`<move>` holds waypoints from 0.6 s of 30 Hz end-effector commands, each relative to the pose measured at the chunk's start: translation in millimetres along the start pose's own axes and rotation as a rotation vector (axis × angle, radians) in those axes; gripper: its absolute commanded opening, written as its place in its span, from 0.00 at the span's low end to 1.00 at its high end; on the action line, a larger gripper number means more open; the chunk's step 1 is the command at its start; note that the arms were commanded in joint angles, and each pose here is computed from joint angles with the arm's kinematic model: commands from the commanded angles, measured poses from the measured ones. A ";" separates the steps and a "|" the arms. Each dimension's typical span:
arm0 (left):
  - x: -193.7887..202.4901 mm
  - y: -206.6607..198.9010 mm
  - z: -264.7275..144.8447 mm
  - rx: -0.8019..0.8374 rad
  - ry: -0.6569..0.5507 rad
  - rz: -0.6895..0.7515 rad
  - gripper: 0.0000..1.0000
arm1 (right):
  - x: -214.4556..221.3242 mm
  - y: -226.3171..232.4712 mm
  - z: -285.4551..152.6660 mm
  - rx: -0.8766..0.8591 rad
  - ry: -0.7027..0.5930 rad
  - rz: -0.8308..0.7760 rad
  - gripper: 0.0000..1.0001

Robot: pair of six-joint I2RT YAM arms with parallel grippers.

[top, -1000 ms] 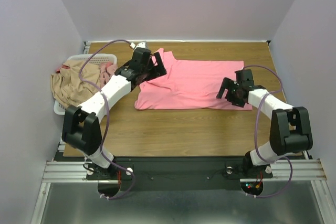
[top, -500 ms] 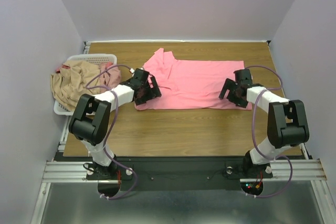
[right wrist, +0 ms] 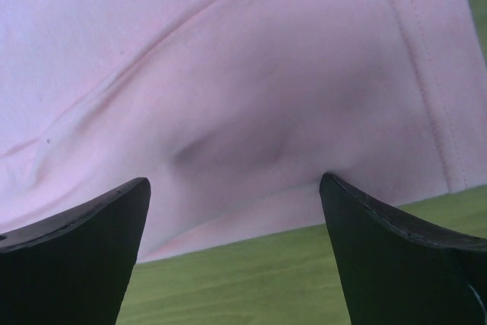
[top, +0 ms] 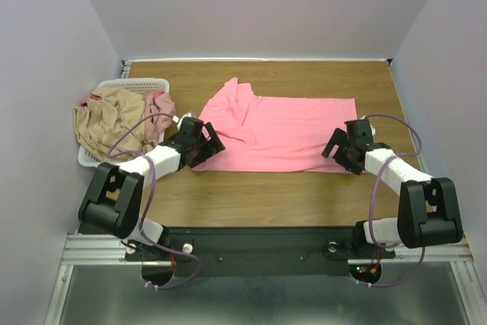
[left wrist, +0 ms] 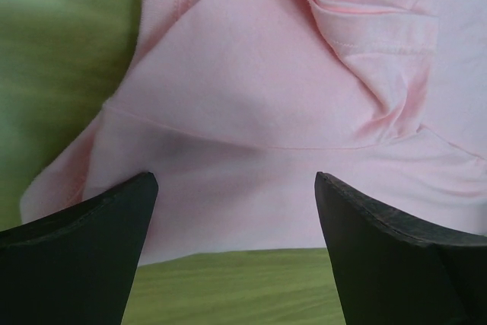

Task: Fold and stack the t-shirts
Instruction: Fold the tshirt

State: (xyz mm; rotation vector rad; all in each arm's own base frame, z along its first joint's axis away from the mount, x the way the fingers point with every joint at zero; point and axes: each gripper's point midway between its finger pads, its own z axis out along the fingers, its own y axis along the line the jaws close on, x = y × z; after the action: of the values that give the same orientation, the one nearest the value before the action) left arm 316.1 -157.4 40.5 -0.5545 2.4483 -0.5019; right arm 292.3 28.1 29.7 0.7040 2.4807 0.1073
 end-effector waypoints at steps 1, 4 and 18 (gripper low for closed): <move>56.3 74.3 -35.0 -0.255 0.133 -0.095 0.98 | 52.2 -39.7 -16.7 0.134 0.150 0.062 1.00; 44.7 72.7 -58.2 -0.268 0.064 -0.167 0.98 | 51.9 -38.3 -27.4 0.116 0.124 0.120 1.00; -65.9 -30.7 -100.6 -0.062 -0.164 -0.005 0.99 | -50.1 14.8 -80.7 -0.037 -0.114 0.033 1.00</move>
State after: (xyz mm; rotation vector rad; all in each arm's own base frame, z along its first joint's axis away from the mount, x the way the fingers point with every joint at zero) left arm 271.3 -119.4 115.5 -0.7217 2.4249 -0.3655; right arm 255.7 28.9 82.7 0.7883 2.4665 0.1410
